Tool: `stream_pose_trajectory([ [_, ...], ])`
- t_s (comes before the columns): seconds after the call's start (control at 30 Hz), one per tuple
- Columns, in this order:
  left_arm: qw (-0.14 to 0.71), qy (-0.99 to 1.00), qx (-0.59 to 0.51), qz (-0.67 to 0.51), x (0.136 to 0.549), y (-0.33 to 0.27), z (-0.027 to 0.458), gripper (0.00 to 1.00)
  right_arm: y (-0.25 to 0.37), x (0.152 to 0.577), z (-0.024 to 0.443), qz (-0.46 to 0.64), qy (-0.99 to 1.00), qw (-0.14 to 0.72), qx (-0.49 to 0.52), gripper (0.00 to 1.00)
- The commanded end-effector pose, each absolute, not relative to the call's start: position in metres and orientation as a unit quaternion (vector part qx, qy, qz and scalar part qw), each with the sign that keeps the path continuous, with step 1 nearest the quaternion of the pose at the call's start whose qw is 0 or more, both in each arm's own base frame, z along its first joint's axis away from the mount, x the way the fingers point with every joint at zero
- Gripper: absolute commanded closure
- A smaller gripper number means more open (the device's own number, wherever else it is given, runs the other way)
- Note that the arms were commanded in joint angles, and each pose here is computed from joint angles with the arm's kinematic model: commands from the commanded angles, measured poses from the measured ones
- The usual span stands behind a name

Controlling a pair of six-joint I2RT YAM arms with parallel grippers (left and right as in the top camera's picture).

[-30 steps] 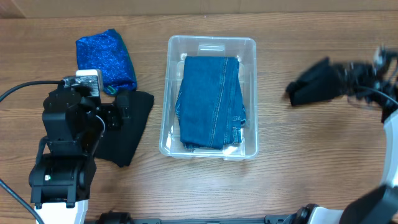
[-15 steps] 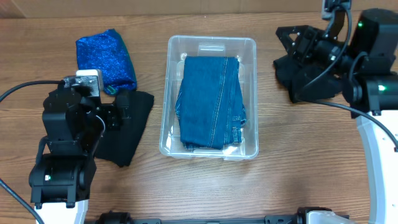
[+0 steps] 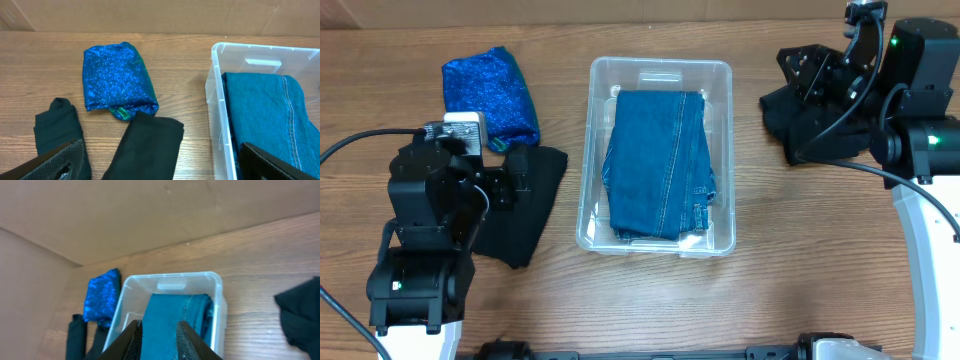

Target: Pack container

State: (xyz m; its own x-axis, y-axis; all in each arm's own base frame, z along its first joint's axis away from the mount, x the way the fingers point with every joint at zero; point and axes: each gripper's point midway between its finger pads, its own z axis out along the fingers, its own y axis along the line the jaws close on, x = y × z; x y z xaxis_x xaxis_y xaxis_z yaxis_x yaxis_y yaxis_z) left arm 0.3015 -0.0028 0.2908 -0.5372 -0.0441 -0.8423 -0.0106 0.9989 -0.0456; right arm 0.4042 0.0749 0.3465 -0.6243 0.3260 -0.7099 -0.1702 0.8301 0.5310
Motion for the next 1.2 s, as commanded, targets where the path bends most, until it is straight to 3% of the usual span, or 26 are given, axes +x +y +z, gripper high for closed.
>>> stream_pose_trajectory([
  [0.0,0.493,0.870,-0.002,-0.015,0.303,-0.005,0.302,0.00,0.065,0.407,0.347,0.256,0.858,0.441,0.057,0.73],
  [0.33,0.493,0.870,-0.002,-0.015,0.303,-0.005,0.302,0.00,0.035,0.405,0.326,0.177,0.879,0.428,0.111,0.72],
  [0.53,0.493,0.870,-0.002,-0.015,0.303,-0.005,0.302,0.00,0.000,0.399,0.281,0.073,0.911,0.371,0.165,0.61],
  [0.7,0.493,0.870,-0.002,-0.015,0.303,-0.005,0.302,0.00,-0.015,0.397,0.224,0.015,0.942,0.282,0.182,0.45],
  [0.87,0.493,0.870,-0.002,-0.015,0.303,-0.005,0.302,0.00,-0.016,0.405,0.173,0.001,0.960,0.213,0.183,0.03],
  [1.17,0.494,0.870,-0.002,-0.014,0.303,-0.005,0.302,0.00,-0.036,0.417,0.096,-0.075,0.972,0.138,0.174,0.00],
])
